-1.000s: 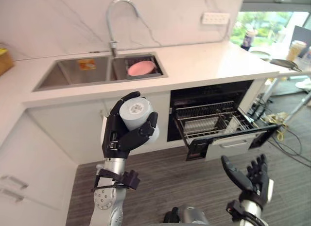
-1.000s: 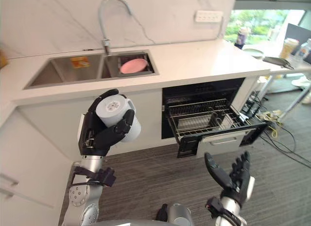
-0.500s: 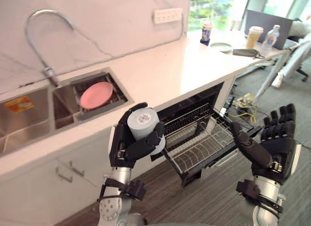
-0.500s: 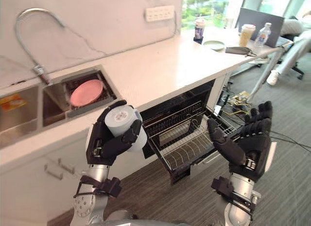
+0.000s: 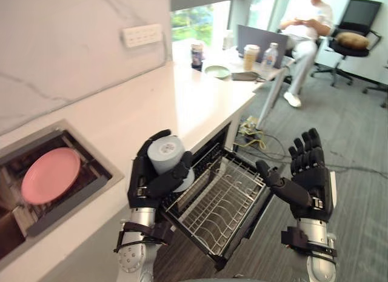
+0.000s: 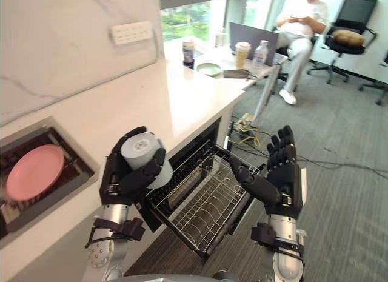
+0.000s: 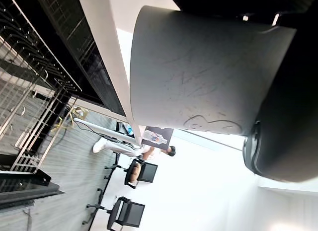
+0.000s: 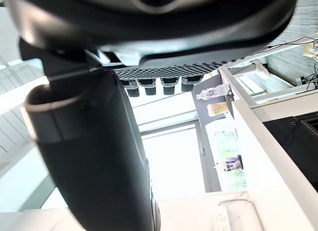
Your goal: Walk over to the sink, pick up the cup, carry it to the dishwasher, place the cup inside the dishwasher, then close the dishwasher door
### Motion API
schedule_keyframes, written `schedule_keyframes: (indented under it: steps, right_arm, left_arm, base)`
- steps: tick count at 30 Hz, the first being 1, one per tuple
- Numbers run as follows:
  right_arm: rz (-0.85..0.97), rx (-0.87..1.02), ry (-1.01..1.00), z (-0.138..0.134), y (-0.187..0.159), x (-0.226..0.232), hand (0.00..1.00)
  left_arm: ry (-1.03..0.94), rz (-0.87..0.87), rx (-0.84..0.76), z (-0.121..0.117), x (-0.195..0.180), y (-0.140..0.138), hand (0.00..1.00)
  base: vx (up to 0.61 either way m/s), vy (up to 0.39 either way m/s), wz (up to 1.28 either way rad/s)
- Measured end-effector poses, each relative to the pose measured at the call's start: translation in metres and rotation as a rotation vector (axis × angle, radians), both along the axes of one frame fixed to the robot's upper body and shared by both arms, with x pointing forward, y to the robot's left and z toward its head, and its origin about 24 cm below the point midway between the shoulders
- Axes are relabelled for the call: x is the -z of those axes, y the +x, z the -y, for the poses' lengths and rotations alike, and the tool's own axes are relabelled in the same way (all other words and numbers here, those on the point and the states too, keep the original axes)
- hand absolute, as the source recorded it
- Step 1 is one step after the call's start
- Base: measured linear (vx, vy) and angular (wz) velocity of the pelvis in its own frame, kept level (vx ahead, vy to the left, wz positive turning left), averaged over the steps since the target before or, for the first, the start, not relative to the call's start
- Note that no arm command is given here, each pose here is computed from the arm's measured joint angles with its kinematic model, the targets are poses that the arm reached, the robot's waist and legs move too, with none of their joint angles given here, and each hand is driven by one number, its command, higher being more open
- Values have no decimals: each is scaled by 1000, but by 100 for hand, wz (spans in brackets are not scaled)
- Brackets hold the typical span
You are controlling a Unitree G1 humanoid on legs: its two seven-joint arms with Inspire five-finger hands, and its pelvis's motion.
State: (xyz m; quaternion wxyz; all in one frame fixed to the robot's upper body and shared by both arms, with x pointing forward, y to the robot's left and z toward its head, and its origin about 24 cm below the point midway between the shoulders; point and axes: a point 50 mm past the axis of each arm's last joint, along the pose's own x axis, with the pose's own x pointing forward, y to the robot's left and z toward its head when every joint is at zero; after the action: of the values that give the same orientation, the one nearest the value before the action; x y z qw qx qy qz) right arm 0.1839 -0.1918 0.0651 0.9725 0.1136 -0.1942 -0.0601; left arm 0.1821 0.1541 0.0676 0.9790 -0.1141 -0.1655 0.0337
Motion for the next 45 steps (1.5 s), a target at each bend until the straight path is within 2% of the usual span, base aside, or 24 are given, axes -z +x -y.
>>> schedule_keyframes:
  steps: [7, 11, 18, 26, 31, 39, 45]
  right_arm:
    - [-76, -30, -20, -10, 7, 12, 100]
    - [-87, -41, -36, -10, 9, 12, 100]
    - [-41, -152, -75, -15, 25, -1, 100]
    - [-34, -159, -91, -3, 28, -4, 100]
    - [-8, -66, -59, 18, 26, -10, 100]
    - [-6, -18, -35, 20, 5, -10, 100]
    - [46, -62, -32, 16, -11, -19, 100]
  left_arm:
    - [22, 82, 35, 4, -19, 26, 0]
    - [11, 61, 29, 6, -15, 25, 0]
    - [29, -4, -166, -13, -4, 23, 0]
    - [21, -43, -210, -18, 5, 6, 0]
    - [-2, -10, -128, -1, -1, 8, 0]
    - [25, 89, 16, 33, -19, 21, 0]
    - [79, 57, 34, 33, -10, 23, 0]
  base:
    - [82, -20, 12]
    - [65, -142, 55]
    - [30, -231, -19]
    - [-40, -64, 27]
    - [-69, 76, 42]
    - [-116, 101, 28]
    - [-4, 21, 45]
